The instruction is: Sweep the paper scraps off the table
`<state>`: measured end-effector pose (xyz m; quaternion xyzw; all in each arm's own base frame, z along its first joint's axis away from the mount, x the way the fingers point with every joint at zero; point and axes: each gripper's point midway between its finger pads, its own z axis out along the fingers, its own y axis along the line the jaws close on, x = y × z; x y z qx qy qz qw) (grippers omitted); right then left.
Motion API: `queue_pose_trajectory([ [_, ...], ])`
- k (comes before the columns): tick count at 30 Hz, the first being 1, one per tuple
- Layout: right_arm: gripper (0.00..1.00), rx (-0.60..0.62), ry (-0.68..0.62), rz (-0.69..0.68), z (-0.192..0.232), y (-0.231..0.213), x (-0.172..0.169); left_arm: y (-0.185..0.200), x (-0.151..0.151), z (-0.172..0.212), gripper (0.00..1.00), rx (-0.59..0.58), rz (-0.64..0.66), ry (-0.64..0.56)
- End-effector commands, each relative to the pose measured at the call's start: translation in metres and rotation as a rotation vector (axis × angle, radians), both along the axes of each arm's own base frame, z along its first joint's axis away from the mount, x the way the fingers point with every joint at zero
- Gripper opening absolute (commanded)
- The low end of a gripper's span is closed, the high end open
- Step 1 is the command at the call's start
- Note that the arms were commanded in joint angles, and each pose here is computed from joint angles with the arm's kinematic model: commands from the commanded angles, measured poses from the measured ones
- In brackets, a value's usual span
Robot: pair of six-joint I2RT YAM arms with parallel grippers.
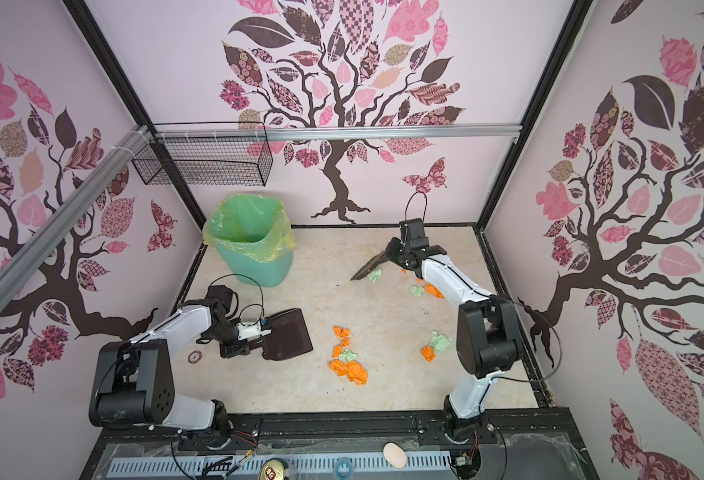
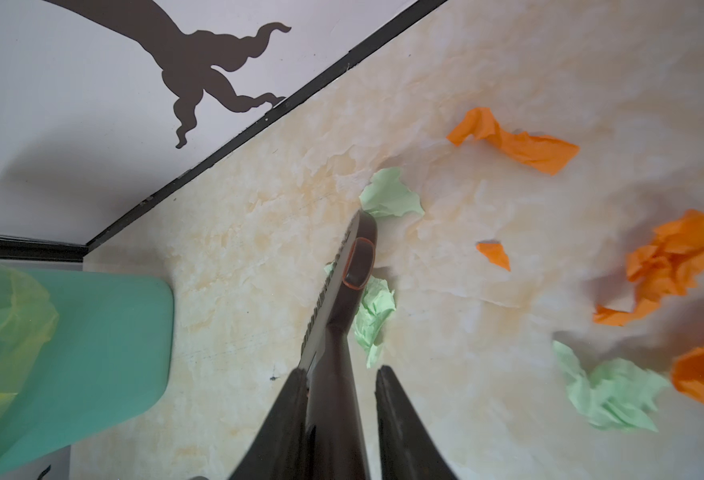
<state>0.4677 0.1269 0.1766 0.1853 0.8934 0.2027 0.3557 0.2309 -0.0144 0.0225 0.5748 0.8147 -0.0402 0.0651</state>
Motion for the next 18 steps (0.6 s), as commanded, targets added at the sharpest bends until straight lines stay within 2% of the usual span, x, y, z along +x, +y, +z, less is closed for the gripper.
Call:
queue_pose_trajectory([
  [1,0.00,-0.072,-0.023,-0.003,0.016,-0.017,-0.032,-0.006,0.002,0.007,0.11,-0.032,0.000,-0.022],
  [10,0.00,0.017,-0.085,0.051,0.053,-0.021,-0.112,-0.005,-0.003,0.007,0.18,-0.019,-0.030,-0.007],
  [14,0.00,-0.013,-0.135,0.090,0.094,-0.022,-0.118,-0.003,-0.001,0.005,0.28,-0.012,-0.039,-0.009],
  [16,0.00,-0.033,-0.155,0.119,0.109,-0.020,-0.115,-0.002,0.001,0.006,0.43,-0.004,-0.039,-0.009],
  [18,0.00,-0.068,-0.148,0.155,0.117,-0.017,-0.110,-0.002,0.003,0.010,0.50,-0.004,-0.040,-0.017],
])
